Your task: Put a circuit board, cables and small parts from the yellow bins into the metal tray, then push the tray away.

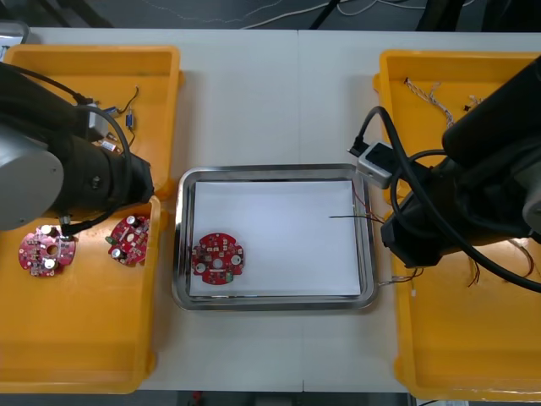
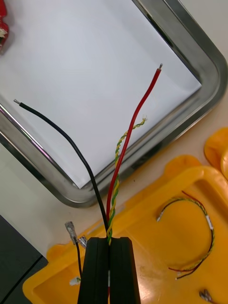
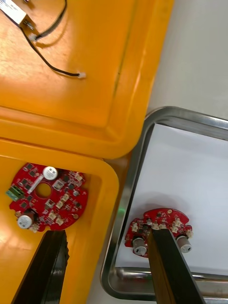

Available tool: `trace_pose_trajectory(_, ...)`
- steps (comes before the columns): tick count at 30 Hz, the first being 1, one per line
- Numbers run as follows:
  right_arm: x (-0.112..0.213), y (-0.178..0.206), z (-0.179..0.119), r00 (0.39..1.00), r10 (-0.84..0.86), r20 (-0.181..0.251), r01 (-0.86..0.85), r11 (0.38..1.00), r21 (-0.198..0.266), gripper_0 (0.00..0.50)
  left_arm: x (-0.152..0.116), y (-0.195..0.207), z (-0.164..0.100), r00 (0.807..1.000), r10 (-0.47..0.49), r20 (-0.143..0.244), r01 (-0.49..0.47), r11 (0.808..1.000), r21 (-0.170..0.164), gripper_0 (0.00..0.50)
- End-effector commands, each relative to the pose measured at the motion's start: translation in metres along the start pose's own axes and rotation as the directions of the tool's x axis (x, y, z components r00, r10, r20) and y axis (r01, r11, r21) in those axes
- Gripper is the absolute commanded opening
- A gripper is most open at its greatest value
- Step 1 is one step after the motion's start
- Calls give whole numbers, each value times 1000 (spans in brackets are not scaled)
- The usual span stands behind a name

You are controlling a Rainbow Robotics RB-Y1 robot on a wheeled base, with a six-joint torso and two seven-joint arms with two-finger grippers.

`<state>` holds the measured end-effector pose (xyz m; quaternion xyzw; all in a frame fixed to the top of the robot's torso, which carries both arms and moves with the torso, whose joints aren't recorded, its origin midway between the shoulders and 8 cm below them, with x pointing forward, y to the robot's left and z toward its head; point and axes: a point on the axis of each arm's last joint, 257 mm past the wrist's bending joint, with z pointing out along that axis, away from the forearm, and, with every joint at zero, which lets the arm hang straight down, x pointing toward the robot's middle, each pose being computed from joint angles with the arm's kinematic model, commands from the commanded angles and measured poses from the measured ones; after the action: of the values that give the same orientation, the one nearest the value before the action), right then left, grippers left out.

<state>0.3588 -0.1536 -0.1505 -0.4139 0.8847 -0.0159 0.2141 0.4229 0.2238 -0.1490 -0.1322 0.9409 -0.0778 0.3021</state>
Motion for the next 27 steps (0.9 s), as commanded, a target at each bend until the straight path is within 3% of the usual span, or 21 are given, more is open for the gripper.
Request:
trace_pose_trajectory(1,-38,17,6,974,-224,45,225,974,-21,0,-31,17,-27,990,122,74,-121,992,-16,500)
trace_pose_trajectory(8,-55,38,24,908,-416,56,418,908,-27,0,-40,45,-33,981,179,81,-175,983,-54,500)
trace_pose_trajectory(13,-64,54,43,845,-529,76,531,847,-19,0,-42,71,-31,974,218,56,-213,974,-83,500)
trace_pose_trajectory(22,-52,58,77,790,-613,19,613,790,25,0,-49,94,-30,962,269,35,-264,959,-106,500)
trace_pose_trajectory(27,-48,57,91,777,-629,14,628,777,29,0,-51,108,-23,956,293,2,-291,950,-113,500)
